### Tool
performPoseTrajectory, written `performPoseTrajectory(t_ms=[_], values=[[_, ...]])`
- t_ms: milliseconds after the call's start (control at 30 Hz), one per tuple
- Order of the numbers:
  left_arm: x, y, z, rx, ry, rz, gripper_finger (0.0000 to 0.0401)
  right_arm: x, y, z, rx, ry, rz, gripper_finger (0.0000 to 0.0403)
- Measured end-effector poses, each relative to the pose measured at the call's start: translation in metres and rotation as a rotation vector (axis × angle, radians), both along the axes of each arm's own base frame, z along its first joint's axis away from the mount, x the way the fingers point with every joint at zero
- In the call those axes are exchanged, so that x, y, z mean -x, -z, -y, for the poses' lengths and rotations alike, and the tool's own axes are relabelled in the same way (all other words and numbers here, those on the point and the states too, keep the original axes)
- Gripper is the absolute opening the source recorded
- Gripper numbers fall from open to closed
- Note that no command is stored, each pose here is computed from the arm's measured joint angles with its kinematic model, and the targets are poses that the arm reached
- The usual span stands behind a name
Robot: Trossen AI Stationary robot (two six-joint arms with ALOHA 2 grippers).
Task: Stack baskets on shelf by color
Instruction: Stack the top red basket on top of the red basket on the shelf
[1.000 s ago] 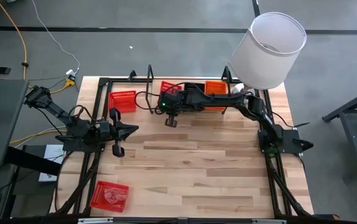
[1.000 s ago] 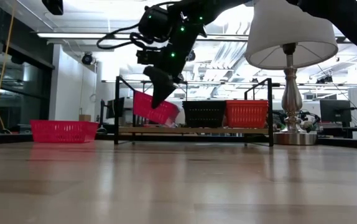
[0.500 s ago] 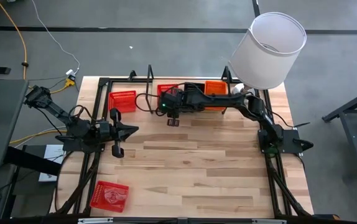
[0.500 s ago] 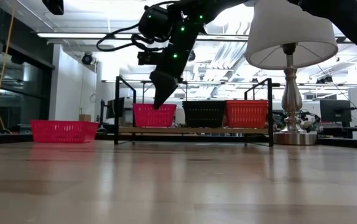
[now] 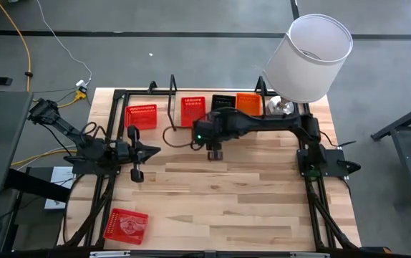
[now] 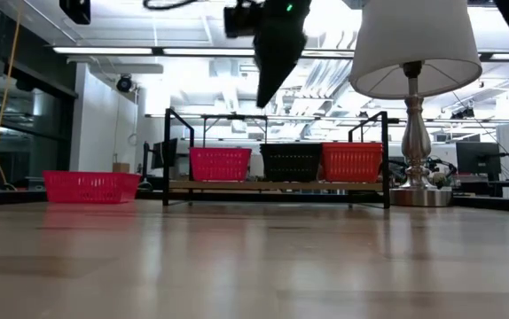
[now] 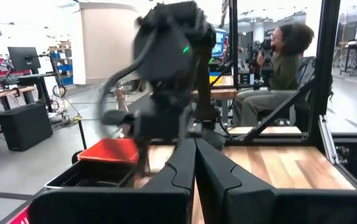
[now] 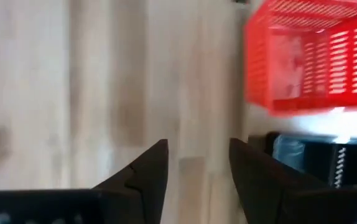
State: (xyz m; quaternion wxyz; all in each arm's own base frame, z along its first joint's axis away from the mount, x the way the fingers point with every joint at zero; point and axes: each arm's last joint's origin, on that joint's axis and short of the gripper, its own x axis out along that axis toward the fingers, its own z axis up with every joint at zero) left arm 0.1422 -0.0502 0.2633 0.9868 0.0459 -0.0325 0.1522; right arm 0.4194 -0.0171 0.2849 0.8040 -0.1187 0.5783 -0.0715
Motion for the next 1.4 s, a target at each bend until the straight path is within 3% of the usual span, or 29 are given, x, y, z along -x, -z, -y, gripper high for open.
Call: performPoseTrajectory(t_ms=[300, 500, 600, 767, 933, 1100, 1167, 1400], values=[[0.0, 0.003, 0.0, 0.008, 0.002, -0.02, 0.0, 0.034, -0.024, -0.035, 0.004, 0.019, -0.028, 0.0136], [0.0, 0.004, 0.0, 0.003, 0.002, -0.03, 0.0, 0.099, 0.002, -0.038, 0.004, 0.095, 0.053, 0.0135], [-0.001, 0.005, 0.0, -0.002, -0.002, -0.04, 0.0, 0.142, 0.017, -0.038, -0.031, 0.14, 0.196, 0.0135], [-0.003, 0.007, -0.003, 0.008, -0.019, -0.052, 0.0, 0.196, 0.04, -0.047, -0.114, 0.101, 0.601, 0.0135], [-0.011, 0.015, -0.009, 0.013, -0.077, -0.102, 0.0, 0.226, 0.065, -0.048, -0.13, 0.006, 0.982, 0.0135], [-0.021, 0.023, -0.027, 0.058, -0.219, -0.141, 0.0, 0.241, 0.086, -0.044, -0.093, -0.052, 1.189, 0.0135], [-0.025, 0.026, -0.037, 0.095, -0.252, -0.227, 0.0001, 0.244, 0.091, -0.042, -0.076, -0.062, 1.222, 0.0135], [-0.033, 0.014, -0.082, 0.38, -0.386, -0.716, 0.0038, 0.245, 0.094, -0.039, -0.051, -0.059, 1.231, 0.0135]])
